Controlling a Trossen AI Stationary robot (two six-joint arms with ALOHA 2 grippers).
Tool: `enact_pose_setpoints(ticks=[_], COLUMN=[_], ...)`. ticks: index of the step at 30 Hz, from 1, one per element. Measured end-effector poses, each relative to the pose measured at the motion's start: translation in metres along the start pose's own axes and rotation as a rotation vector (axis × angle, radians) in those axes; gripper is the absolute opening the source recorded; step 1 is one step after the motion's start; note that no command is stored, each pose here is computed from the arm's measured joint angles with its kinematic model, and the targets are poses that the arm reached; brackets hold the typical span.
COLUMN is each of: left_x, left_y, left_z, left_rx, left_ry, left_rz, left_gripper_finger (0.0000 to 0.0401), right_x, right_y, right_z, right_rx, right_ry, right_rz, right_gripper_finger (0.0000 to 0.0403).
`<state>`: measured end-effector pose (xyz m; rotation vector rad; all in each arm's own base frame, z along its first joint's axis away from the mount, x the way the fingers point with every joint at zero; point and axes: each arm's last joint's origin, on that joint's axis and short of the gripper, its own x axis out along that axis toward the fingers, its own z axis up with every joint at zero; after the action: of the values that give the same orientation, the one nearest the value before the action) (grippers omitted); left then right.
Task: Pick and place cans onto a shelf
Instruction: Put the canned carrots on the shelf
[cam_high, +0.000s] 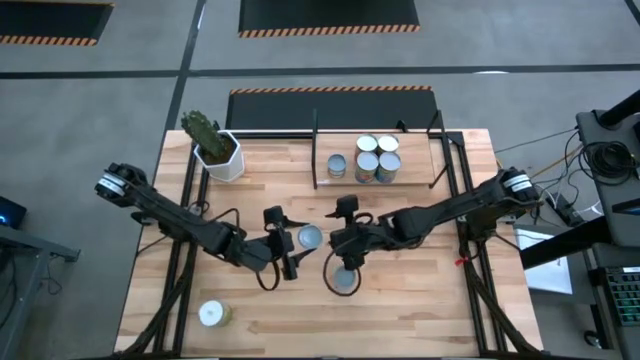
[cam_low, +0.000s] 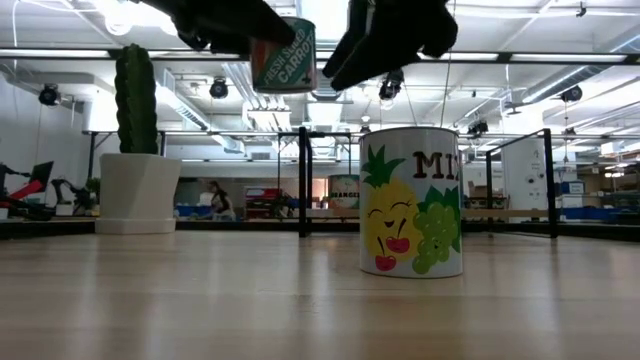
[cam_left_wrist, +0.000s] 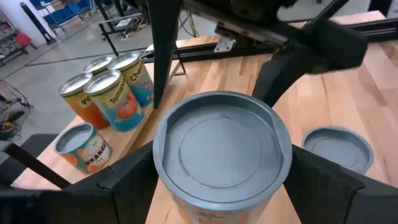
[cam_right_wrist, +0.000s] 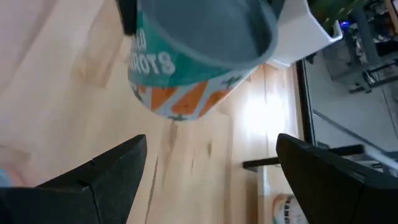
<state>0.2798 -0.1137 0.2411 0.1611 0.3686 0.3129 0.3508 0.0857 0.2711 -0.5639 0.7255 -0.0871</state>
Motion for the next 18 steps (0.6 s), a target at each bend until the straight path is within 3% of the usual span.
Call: enact_pose_setpoints(ticks=[8, 15, 18], left_x=[-0.003, -0.003, -0.004], left_y=[-0.005, -0.006, -0.008], left_z=[0.0, 0.004, 0.007], left_rx=[0.103, 0.185, 0.202], left_ry=[-0.014, -0.047, -0.08], left_rz=[-0.019, -0.026, -0.084], left_gripper_finger=[0.0285, 0.0285, 0.0285], right_x=[-0.01, -0.006, -0.005], right_y=[-0.015, -0.02, -0.02], right_z=[0.018, 0.019, 0.02], right_rx=[0.115, 0.16, 0.161], right_ry=[-0.096, -0.141, -0.156], right_rz=[0.204, 0.241, 0.241], right_gripper_finger=[0.0345, 0.0345, 0.0345])
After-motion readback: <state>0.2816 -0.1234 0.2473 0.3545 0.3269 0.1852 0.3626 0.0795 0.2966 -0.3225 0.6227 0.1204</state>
